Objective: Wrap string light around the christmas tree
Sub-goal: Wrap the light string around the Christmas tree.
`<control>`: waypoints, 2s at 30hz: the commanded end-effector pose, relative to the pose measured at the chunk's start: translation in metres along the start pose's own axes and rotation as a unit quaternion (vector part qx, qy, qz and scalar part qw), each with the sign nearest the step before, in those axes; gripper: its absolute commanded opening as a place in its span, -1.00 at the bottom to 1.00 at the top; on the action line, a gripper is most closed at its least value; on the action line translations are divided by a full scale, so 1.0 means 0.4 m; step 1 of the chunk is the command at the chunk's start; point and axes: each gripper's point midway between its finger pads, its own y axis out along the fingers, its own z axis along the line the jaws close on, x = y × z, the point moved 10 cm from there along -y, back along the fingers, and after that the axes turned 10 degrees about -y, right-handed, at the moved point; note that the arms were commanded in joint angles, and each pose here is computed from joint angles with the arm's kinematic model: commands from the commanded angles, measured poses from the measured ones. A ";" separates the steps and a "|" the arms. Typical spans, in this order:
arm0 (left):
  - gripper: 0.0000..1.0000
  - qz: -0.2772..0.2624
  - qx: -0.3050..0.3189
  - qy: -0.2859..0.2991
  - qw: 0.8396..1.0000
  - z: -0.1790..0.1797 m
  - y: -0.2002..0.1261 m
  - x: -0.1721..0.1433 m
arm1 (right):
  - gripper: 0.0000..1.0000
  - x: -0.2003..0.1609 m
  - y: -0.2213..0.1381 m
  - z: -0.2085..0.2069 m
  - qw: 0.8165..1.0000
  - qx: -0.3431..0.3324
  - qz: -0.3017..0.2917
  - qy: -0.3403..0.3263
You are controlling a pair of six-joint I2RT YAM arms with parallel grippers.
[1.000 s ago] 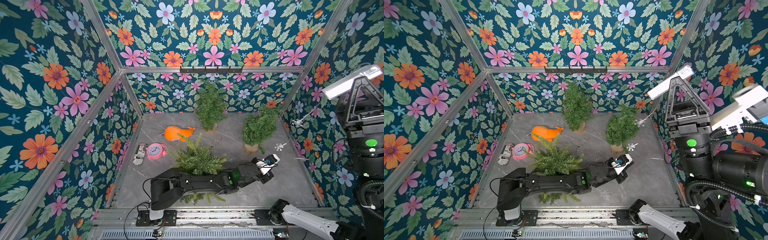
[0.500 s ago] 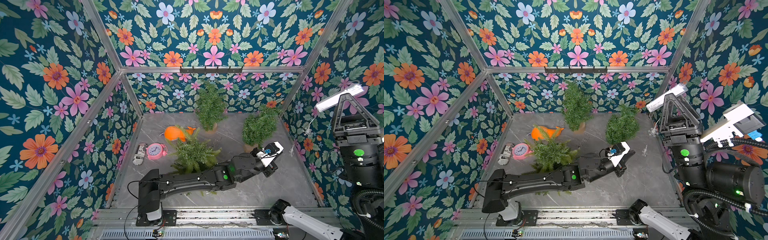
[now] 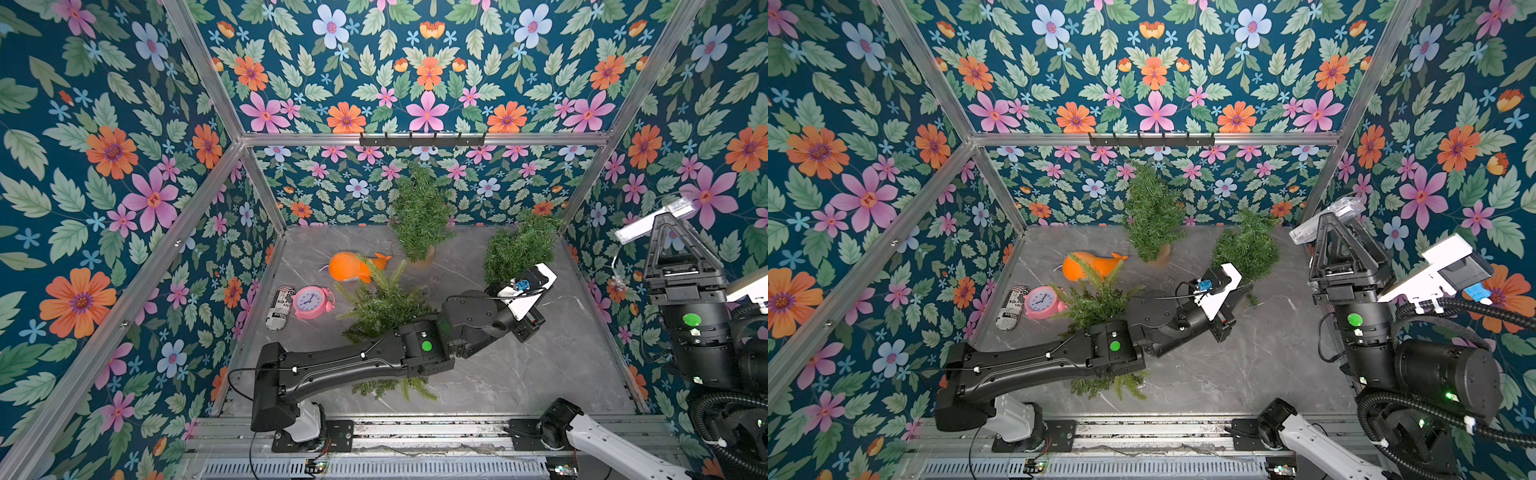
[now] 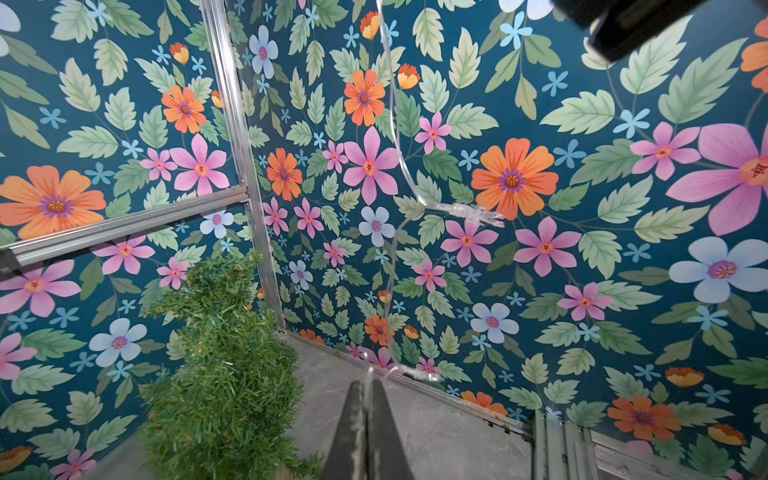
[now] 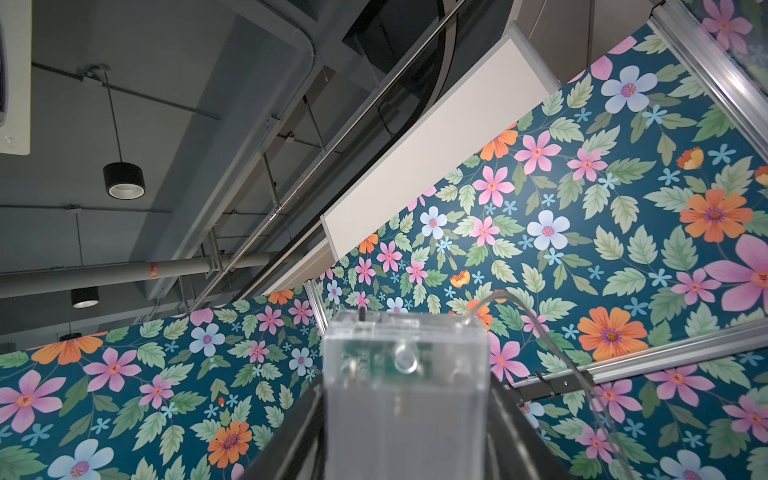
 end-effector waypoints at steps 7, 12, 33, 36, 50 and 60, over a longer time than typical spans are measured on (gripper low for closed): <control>-1.00 -0.020 0.081 0.026 0.996 0.060 -0.070 0.139 | -0.24 -0.062 -0.027 -0.020 0.998 -0.014 0.047 -0.028; -1.00 -0.015 0.115 -0.045 0.992 0.214 -0.088 0.183 | -0.25 -0.109 -0.029 -0.018 0.997 0.008 0.081 -0.018; -1.00 -0.061 0.307 -0.060 0.948 0.646 -0.276 0.358 | -0.29 -0.353 0.045 -0.011 0.973 0.042 0.225 -0.017; -1.00 -0.054 0.326 -0.062 0.942 0.632 -0.341 0.357 | -0.29 -0.366 0.026 -0.017 0.967 0.042 0.249 -0.031; -1.00 0.016 0.320 -0.110 0.941 0.506 -0.553 0.240 | -0.30 -0.391 -0.058 -0.028 0.936 0.071 0.342 -0.042; -1.00 0.047 0.279 -0.138 0.949 0.451 -0.626 0.167 | -0.31 -0.404 -0.083 -0.035 0.927 0.068 0.366 -0.038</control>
